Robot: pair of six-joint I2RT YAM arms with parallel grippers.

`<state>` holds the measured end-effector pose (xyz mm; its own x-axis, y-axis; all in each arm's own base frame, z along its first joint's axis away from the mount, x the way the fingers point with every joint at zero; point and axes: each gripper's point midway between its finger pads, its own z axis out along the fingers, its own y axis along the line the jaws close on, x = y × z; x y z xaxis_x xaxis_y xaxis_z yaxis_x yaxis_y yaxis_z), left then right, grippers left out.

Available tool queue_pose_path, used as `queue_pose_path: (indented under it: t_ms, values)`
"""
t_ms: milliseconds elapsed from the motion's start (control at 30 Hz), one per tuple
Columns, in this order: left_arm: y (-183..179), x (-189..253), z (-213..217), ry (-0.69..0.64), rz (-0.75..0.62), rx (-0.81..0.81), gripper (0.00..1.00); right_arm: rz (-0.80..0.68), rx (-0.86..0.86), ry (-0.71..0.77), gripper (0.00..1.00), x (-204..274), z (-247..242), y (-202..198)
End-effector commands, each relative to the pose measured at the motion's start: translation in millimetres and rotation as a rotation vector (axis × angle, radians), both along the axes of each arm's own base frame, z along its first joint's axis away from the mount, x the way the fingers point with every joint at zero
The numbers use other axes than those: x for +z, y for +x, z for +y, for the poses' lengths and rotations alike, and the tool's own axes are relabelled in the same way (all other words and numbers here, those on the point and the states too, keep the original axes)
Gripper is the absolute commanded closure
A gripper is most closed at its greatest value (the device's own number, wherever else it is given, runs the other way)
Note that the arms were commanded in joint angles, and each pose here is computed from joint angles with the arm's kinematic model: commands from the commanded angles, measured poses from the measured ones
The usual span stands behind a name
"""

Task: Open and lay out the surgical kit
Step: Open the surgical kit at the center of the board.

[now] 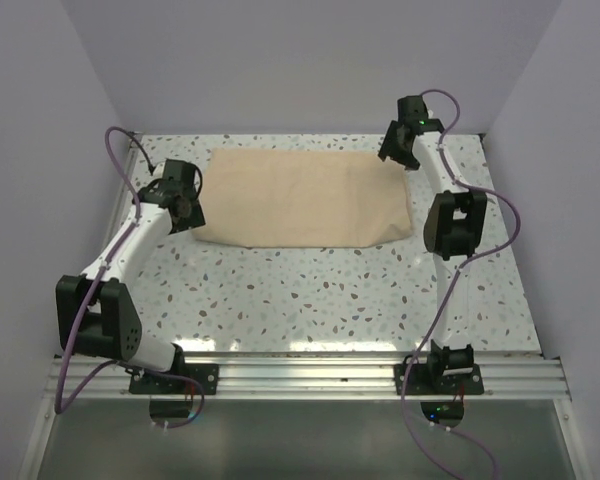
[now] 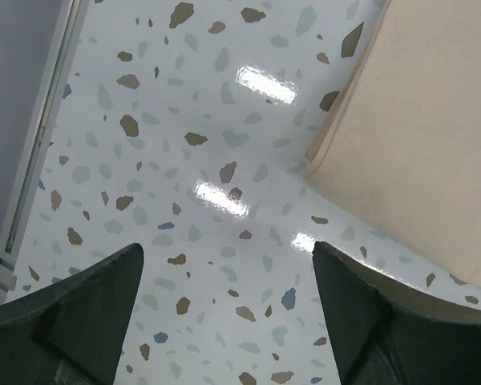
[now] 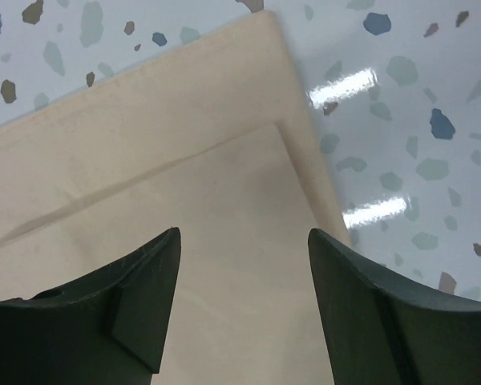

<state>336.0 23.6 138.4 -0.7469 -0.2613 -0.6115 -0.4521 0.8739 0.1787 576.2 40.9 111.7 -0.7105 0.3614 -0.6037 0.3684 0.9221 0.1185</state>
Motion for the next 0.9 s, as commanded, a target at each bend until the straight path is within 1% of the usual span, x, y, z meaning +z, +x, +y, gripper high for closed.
queue_pose_path:
  t_ms: [0, 133, 333, 700, 733, 867]
  values:
    - [-12.5, 1.6, -0.1, -0.007, -0.007, 0.001, 0.10, -0.050, 0.008, 0.018, 0.32, 7.3, 1.8, 22.8]
    - [-25.2, -4.5, 3.0, 0.002, 0.016, 0.009, 0.11, -0.063, -0.026, 0.007, 0.33, -9.6, -12.3, 35.6]
    - [-37.1, -16.3, 5.4, 0.009, 0.037, 0.011, 0.11, -0.020, -0.034, 0.013, 0.36, -43.4, -16.1, 37.6]
    - [-36.0, -21.5, 7.2, 0.029, 0.067, -0.003, 0.11, 0.024, -0.053, 0.050, 0.44, -83.3, -10.9, 36.2]
    - [-35.7, -21.6, 7.7, 0.033, 0.067, -0.003, 0.11, 0.022, -0.050, 0.055, 0.48, -83.5, -9.1, 36.5]
    - [-35.3, -24.5, 7.9, 0.036, 0.080, -0.007, 0.11, 0.023, -0.054, 0.055, 0.59, -84.0, -8.5, 36.4]
